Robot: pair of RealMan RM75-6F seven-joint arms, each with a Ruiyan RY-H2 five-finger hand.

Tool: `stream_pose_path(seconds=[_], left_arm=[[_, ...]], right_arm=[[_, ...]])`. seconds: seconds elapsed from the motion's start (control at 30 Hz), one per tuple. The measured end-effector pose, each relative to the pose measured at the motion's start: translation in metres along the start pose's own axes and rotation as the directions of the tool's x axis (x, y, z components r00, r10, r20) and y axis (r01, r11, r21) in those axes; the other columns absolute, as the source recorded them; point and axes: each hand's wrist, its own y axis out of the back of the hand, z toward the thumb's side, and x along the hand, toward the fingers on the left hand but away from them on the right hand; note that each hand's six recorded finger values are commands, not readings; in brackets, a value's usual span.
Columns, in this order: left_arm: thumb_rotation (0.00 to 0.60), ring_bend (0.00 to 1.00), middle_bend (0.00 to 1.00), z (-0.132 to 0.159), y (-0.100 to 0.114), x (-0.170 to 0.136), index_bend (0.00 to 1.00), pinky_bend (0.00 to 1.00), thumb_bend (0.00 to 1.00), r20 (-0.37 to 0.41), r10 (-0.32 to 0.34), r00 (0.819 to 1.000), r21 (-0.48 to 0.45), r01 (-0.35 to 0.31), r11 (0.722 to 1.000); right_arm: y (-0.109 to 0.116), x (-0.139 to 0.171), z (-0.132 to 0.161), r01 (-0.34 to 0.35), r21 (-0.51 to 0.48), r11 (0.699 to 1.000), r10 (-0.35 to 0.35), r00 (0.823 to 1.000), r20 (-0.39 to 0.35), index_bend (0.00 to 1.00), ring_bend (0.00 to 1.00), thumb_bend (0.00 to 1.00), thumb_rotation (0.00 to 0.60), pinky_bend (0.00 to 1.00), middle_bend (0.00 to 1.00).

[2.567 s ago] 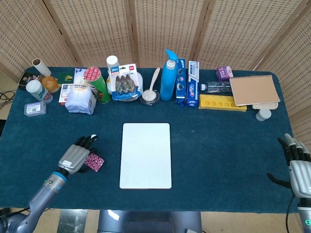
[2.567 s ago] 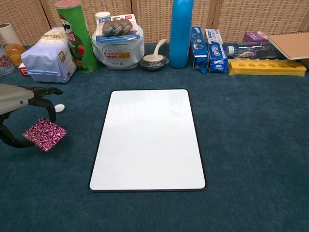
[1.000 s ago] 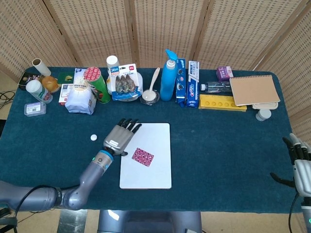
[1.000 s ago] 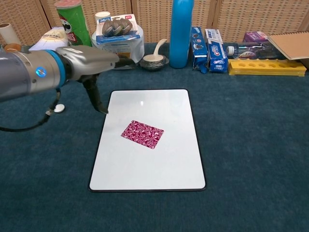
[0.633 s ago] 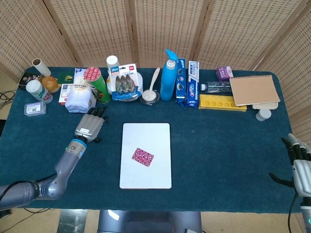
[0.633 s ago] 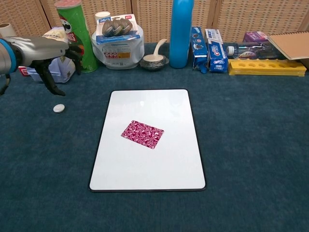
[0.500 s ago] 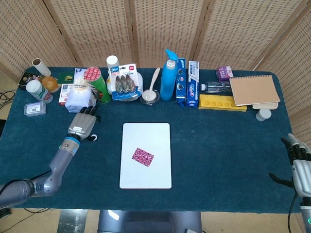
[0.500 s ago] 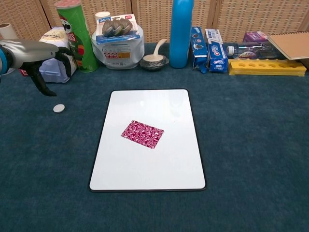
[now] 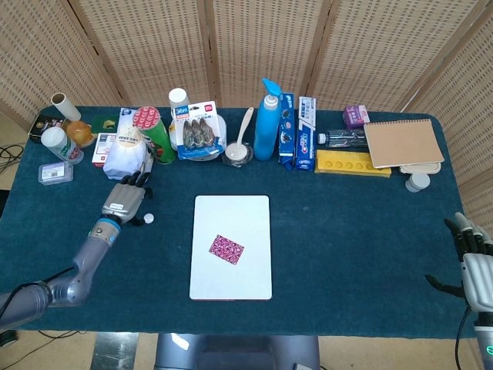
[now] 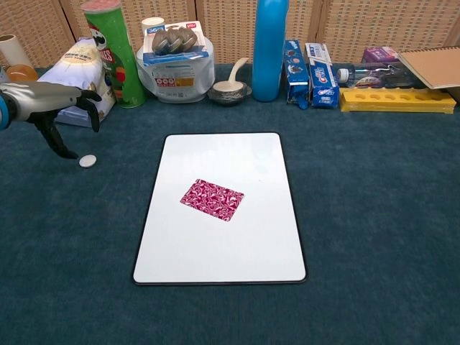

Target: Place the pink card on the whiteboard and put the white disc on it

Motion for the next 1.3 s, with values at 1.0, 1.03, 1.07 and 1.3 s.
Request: stream_pose_path(seconds=[1.0, 1.03, 1.07, 1.3], left_arm=[[0.6, 0.0, 0.0, 0.044, 0.009, -0.022, 0.34, 0.06, 0.17, 0.138, 0.075, 0.988, 0.047, -0.082, 0.995], [0.6, 0.0, 0.0, 0.041, 0.007, -0.02, 0.34, 0.06, 0.17, 0.13, 0.069, 0.989, 0.048, -0.076, 0.996], [0.6, 0.0, 0.0, 0.04, 0.006, -0.018, 0.34, 0.06, 0.17, 0.124, 0.065, 0.99, 0.049, -0.071, 0.996], [0.6, 0.0, 0.0, 0.03, -0.003, -0.003, 0.35, 0.06, 0.17, 0.091, 0.029, 0.995, 0.032, -0.032, 0.999]], right_arm=[[0.0, -0.001, -0.001, -0.001, -0.004, 1.0, 0.001, 1.0, 0.003, 0.0, 0.0, 0.0, 0.6, 0.0, 0.0], [0.0, -0.001, -0.001, -0.001, -0.004, 1.0, 0.001, 1.0, 0.003, 0.0, 0.0, 0.0, 0.6, 0.0, 0.0], [0.0, -0.001, 0.0, -0.001, -0.004, 1.0, 0.001, 1.0, 0.002, 0.0, 0.0, 0.0, 0.6, 0.0, 0.0], [-0.003, -0.002, 0.001, -0.008, 0.003, 1.0, 0.008, 1.0, 0.002, 0.0, 0.0, 0.0, 0.6, 0.0, 0.0]])
